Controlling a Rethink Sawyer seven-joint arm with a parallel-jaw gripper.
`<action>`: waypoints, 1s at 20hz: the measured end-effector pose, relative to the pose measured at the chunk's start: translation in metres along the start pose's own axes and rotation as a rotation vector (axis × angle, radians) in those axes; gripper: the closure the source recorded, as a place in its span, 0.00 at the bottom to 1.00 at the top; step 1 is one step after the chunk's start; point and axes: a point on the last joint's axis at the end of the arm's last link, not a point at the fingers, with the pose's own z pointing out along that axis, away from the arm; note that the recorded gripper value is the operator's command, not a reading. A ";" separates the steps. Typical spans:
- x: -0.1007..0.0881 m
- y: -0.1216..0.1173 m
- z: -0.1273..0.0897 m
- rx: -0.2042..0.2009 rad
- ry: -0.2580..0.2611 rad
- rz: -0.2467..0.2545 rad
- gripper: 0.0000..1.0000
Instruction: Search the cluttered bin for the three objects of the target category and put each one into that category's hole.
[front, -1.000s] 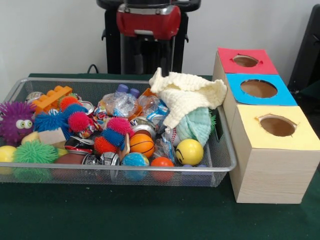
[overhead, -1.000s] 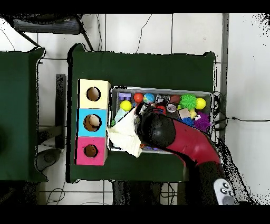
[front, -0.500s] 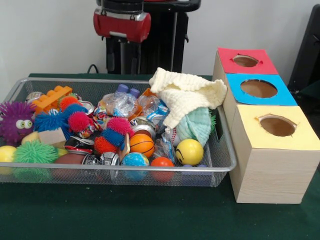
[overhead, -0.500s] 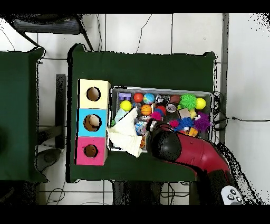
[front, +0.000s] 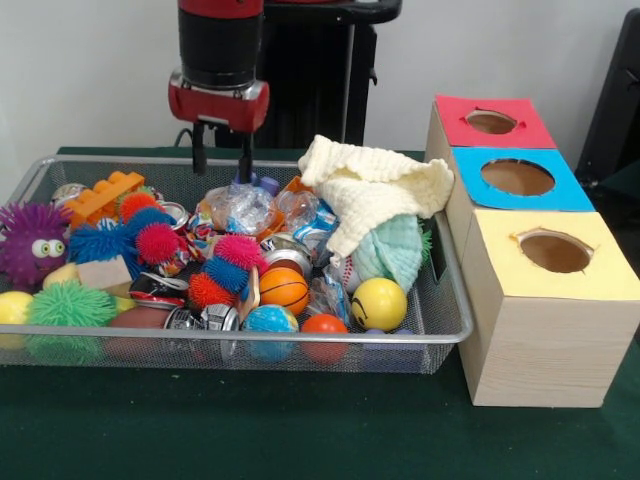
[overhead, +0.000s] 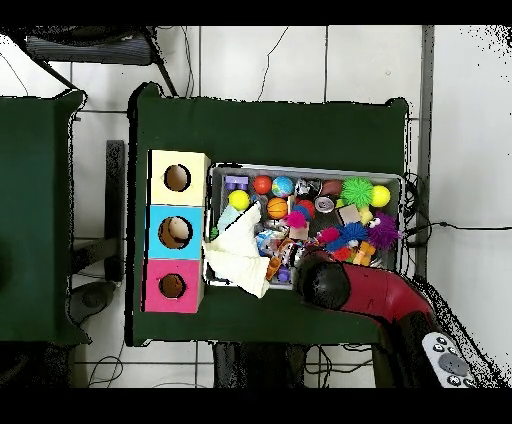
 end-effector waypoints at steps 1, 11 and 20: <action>0.002 -0.004 0.005 0.000 0.008 -0.001 0.00; -0.013 -0.054 0.044 -0.018 0.026 0.061 0.00; -0.048 -0.084 0.065 -0.034 0.034 0.093 0.00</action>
